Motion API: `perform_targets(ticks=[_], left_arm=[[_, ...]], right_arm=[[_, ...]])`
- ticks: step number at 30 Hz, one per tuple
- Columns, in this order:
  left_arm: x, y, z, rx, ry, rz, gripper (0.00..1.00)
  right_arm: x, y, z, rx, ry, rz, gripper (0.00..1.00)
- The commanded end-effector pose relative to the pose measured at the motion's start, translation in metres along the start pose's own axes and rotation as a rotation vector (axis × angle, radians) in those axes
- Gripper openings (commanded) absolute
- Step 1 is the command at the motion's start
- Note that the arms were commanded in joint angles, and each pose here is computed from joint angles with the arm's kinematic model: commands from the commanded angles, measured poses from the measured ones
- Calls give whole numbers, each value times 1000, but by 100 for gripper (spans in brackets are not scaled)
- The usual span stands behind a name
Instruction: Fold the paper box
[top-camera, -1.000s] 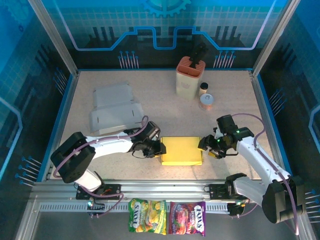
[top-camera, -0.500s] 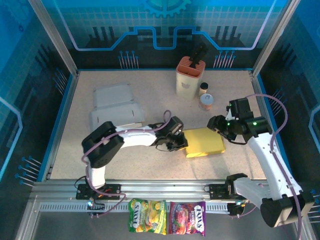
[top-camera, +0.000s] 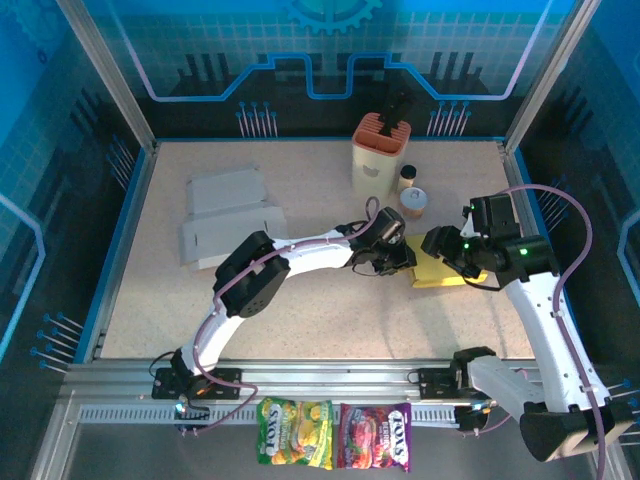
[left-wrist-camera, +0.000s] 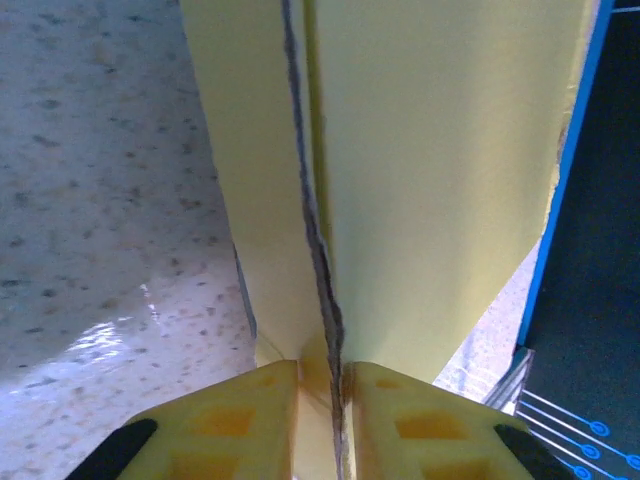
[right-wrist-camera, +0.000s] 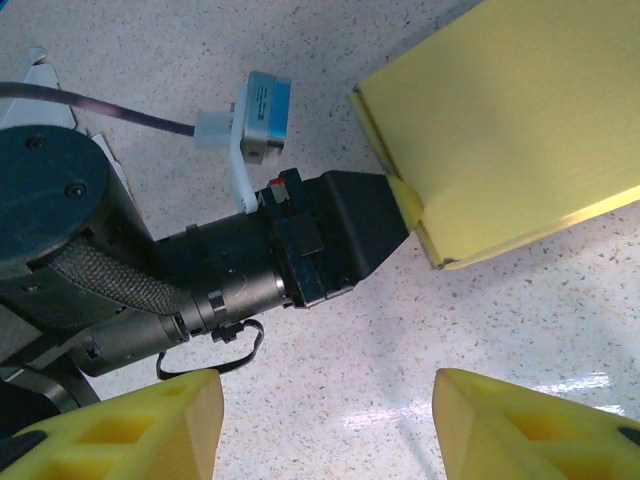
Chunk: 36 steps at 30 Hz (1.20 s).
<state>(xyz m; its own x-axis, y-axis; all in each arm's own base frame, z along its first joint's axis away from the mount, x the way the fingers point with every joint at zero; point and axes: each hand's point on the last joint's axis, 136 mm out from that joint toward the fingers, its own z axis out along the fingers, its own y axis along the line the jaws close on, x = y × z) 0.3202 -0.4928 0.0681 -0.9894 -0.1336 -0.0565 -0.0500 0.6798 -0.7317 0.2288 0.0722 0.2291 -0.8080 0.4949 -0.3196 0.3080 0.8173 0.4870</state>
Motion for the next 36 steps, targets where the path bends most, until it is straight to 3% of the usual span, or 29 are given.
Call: perform_targets(ticks=[1, 5, 12, 15, 22, 25, 31, 36], left_arm=[[6, -13, -15, 0, 29, 69, 26], [4, -4, -44, -5, 3, 59, 32], [-4, 42, -116, -61, -75, 0, 33], [-18, 76, -159, -121, -121, -62, 33], [-64, 193, -282, -335, -312, -266, 32], [-82, 238, -313, -380, -348, -367, 32], [-120, 287, -338, -399, -402, -469, 32], [-125, 302, -311, -391, -333, -489, 30]], right_arm=[[1, 6, -4, -42, 8, -4, 58], [4, 8, -1, -61, 22, -5, 59], [10, 16, 10, -84, 52, -25, 59], [17, 23, 19, -91, 77, -51, 58], [39, 57, 46, -132, 127, -123, 58], [48, 74, 59, -164, 149, -148, 58], [64, 99, 81, -203, 239, -180, 59], [68, 100, 90, -224, 245, -143, 60]])
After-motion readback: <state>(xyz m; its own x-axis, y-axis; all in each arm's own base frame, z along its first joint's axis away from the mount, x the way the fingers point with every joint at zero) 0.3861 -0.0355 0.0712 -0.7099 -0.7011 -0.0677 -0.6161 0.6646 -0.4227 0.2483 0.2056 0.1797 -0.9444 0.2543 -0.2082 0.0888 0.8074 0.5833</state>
